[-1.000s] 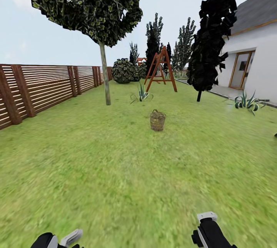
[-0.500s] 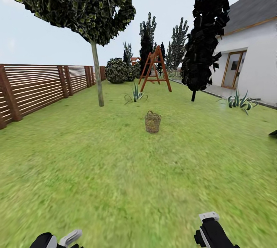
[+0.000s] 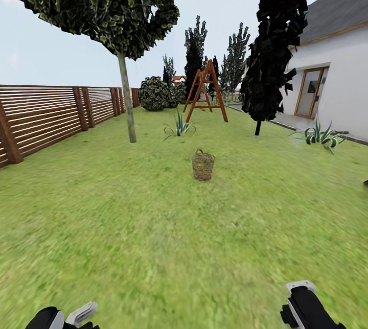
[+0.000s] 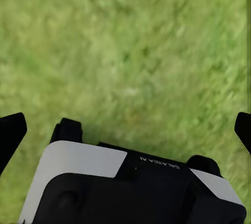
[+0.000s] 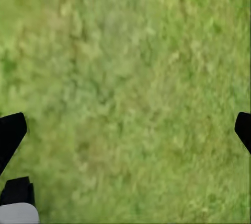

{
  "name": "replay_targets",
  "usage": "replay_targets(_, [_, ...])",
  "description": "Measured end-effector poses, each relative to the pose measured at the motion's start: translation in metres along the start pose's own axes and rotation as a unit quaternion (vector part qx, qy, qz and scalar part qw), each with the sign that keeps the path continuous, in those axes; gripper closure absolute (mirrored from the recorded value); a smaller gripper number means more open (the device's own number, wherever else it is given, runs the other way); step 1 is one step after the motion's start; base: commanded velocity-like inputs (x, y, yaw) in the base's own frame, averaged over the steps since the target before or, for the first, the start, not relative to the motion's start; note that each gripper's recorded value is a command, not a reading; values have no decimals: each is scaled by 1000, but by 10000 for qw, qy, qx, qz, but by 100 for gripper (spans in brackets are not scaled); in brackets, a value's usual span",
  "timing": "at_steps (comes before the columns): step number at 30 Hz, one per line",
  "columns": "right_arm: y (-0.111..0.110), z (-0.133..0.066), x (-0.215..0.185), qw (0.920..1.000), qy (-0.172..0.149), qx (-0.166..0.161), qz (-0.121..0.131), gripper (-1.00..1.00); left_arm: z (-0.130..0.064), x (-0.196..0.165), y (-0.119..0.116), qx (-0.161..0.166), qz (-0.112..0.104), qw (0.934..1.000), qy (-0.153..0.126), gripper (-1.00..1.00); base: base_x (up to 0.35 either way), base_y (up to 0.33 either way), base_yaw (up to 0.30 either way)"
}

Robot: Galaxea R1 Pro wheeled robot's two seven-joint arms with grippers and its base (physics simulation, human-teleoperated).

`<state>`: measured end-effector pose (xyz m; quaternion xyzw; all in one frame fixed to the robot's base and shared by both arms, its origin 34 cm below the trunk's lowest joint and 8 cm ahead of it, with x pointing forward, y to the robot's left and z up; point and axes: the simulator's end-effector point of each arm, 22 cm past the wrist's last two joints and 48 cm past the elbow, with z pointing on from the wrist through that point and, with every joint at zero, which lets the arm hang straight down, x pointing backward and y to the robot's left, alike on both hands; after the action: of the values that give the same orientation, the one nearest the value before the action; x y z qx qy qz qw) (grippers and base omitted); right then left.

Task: Take the three Easter eggs out of the wicker basket on the lawn in the garden, then place them on the lawn next to a single tree (choose any tree) so that all three eggs are next to the same tree and none are left in the basket.

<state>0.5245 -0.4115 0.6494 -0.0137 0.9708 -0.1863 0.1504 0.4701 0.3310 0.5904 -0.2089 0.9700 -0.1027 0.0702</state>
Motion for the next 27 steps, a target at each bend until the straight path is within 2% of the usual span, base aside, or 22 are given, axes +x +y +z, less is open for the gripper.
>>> replay_targets(2, [1,0,3,9998,62,-173,88,-100,0,1,0,0,-2,10000,8,-100,335,0,0])
replay_targets(5, [1,0,6,9996,136,-217,103,-100,1,2,-1,4,-4,10000,24,-100,335,0,0])
replay_targets(27, [7,-1,6,9995,155,-268,86,-100,3,5,-2,12,-17,10000,54,-100,335,0,0])
